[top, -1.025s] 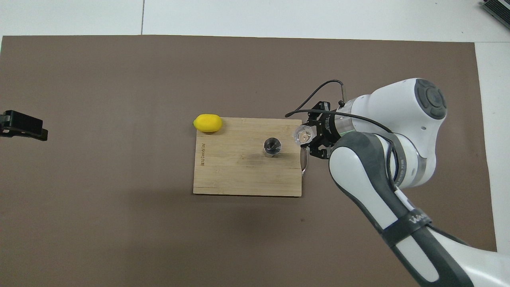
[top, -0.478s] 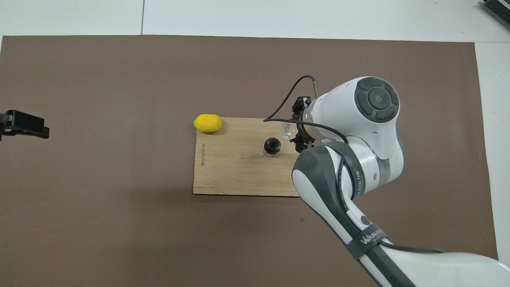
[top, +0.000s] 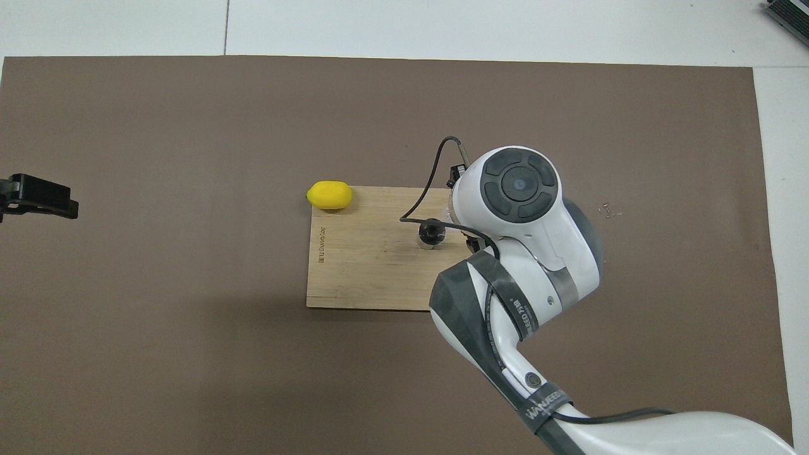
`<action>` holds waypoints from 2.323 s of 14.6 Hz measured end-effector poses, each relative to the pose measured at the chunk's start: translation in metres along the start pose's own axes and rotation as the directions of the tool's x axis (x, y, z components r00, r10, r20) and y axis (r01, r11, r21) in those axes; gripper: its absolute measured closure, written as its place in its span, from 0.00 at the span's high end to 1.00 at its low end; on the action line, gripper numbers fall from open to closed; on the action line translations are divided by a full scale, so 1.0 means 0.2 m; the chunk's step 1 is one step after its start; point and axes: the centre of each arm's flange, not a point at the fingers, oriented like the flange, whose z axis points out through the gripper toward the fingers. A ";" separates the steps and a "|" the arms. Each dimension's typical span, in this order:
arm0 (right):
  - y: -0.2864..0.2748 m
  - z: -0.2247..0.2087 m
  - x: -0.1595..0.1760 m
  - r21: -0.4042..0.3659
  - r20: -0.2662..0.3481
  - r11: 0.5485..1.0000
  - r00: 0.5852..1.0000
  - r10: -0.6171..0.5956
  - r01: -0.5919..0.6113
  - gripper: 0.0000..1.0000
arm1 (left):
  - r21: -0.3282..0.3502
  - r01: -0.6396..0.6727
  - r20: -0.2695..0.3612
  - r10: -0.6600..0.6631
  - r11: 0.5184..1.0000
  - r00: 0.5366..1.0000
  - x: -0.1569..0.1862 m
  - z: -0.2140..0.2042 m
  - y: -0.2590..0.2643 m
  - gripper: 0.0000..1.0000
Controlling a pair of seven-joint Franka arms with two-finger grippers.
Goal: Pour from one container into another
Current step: 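Tilt the glass cup with the right gripper above the steel cup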
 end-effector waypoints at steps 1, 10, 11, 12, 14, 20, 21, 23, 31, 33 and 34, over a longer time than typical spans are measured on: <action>0.01 0.00 -0.02 -0.002 -0.019 1.000 1.000 -0.021 0.020 0.50 | 0.000 0.000 0.000 0.000 1.000 1.000 0.00 0.00 0.00 1.00; 0.04 -0.03 -0.14 0.014 -0.154 0.989 0.977 -0.145 0.149 0.50 | 0.000 -0.005 -0.007 0.005 1.000 1.000 0.00 -0.01 0.01 1.00; 0.04 -0.04 -0.16 0.018 -0.164 0.987 0.974 -0.156 0.161 0.50 | 0.000 -0.006 -0.007 0.006 1.000 1.000 0.00 -0.01 0.02 1.00; 0.05 -0.05 -0.18 0.022 -0.176 0.984 0.970 -0.170 0.177 0.50 | 0.000 -0.006 -0.008 0.006 1.000 1.000 -0.01 -0.01 0.02 1.00; 0.06 -0.06 -0.22 0.023 -0.200 0.979 0.960 -0.195 0.204 0.50 | 0.000 -0.006 -0.008 0.006 1.000 1.000 -0.01 -0.02 0.02 1.00; 0.08 -0.07 -0.27 0.026 -0.238 0.969 0.943 -0.231 0.244 0.50 | 0.000 -0.006 -0.009 0.006 1.000 1.000 -0.01 -0.02 0.02 1.00; 0.08 -0.07 -0.27 0.026 -0.238 0.969 0.943 -0.231 0.244 0.50 | 0.000 -0.005 -0.010 0.005 1.000 1.000 -0.01 -0.02 0.02 1.00; 0.08 -0.08 -0.27 0.027 -0.238 0.969 0.943 -0.231 0.244 0.50 | 0.000 -0.005 -0.011 0.005 1.000 1.000 -0.01 -0.02 0.02 1.00; 0.08 -0.07 -0.26 0.007 -0.169 0.982 0.968 -0.187 0.191 0.50 | 0.000 -0.005 -0.013 0.005 1.000 1.000 -0.01 -0.02 0.02 1.00; 0.08 -0.07 -0.25 0.005 -0.159 0.983 0.971 -0.178 0.181 0.50 | 0.000 -0.005 -0.013 0.005 1.000 1.000 -0.01 -0.02 0.02 1.00; 0.08 -0.07 -0.24 0.002 -0.148 0.985 0.974 -0.170 0.172 0.50 | 0.000 -0.005 -0.013 0.005 1.000 1.000 -0.01 -0.02 0.02 1.00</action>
